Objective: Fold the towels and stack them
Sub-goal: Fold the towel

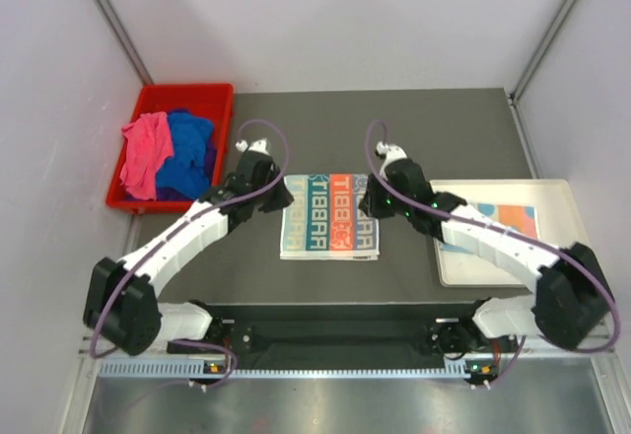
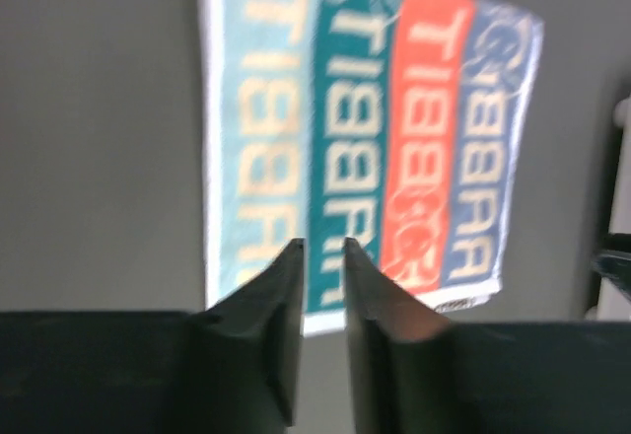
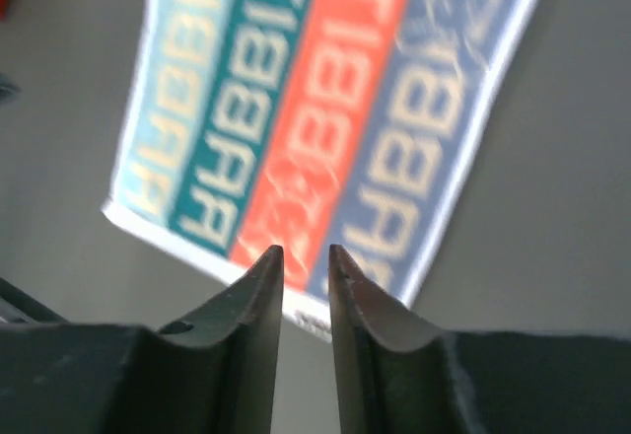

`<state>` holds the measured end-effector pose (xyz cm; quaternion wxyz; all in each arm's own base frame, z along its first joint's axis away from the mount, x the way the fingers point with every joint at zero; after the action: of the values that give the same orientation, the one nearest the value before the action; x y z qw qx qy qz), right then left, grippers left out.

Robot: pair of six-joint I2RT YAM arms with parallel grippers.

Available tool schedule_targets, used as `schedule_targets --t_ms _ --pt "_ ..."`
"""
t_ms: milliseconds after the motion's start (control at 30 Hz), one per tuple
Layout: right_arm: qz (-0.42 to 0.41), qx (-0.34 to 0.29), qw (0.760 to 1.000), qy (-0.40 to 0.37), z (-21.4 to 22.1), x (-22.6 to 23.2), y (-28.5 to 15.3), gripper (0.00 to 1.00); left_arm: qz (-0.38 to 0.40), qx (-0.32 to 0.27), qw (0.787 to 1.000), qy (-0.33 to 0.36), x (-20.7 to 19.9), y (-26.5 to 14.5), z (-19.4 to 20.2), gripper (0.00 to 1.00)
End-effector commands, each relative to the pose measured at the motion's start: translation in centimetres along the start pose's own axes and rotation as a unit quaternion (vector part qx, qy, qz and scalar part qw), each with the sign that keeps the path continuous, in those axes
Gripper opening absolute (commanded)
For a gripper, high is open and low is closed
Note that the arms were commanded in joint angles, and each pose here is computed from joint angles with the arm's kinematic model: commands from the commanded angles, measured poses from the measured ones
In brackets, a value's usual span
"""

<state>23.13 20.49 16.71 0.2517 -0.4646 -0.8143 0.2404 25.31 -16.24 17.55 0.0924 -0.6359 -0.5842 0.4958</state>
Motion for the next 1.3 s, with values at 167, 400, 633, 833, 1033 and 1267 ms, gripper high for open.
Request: schedule_targets --t_ms 167,400,633,833,1033,1267 --pt "-0.127 -0.058 0.990 0.018 -8.6 3.3 9.1 0.06 0.115 -0.008 0.992 0.055 -5.8 8.4 -5.1 0.06" --pt "-0.139 -0.038 0.988 0.050 -8.7 3.3 17.1 0.01 0.106 -0.017 0.990 0.091 -5.9 13.6 -6.7 0.06" --pt "-0.143 -0.037 0.983 0.108 -7.7 1.9 20.6 0.01 0.052 -0.010 0.995 0.088 -2.8 16.7 -6.3 0.06" --pt "-0.136 -0.023 0.981 0.135 -6.1 0.3 22.0 0.00 0.000 -0.014 0.997 0.080 -0.3 17.9 -5.7 0.04" --pt "-0.136 -0.019 0.980 0.144 -5.5 -0.3 22.2 0.00 -0.024 -0.044 0.996 0.075 0.6 18.0 -6.7 0.09" --pt "-0.133 -0.023 0.976 0.169 -5.0 -2.7 21.1 0.00 -0.028 -0.042 0.996 0.073 0.8 18.1 -6.6 0.08"
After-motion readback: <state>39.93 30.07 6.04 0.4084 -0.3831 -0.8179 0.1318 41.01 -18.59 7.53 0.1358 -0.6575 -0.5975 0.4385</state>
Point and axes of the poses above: each gripper's point midway between its finger pads, its own y axis out along the fingers, its own x axis along the line the jaws close on, z = x × y, the point moved 6 cm from there along -y, back along the fingers, and after that the axes turned 11 degrees about -y, right-handed, at the moved point
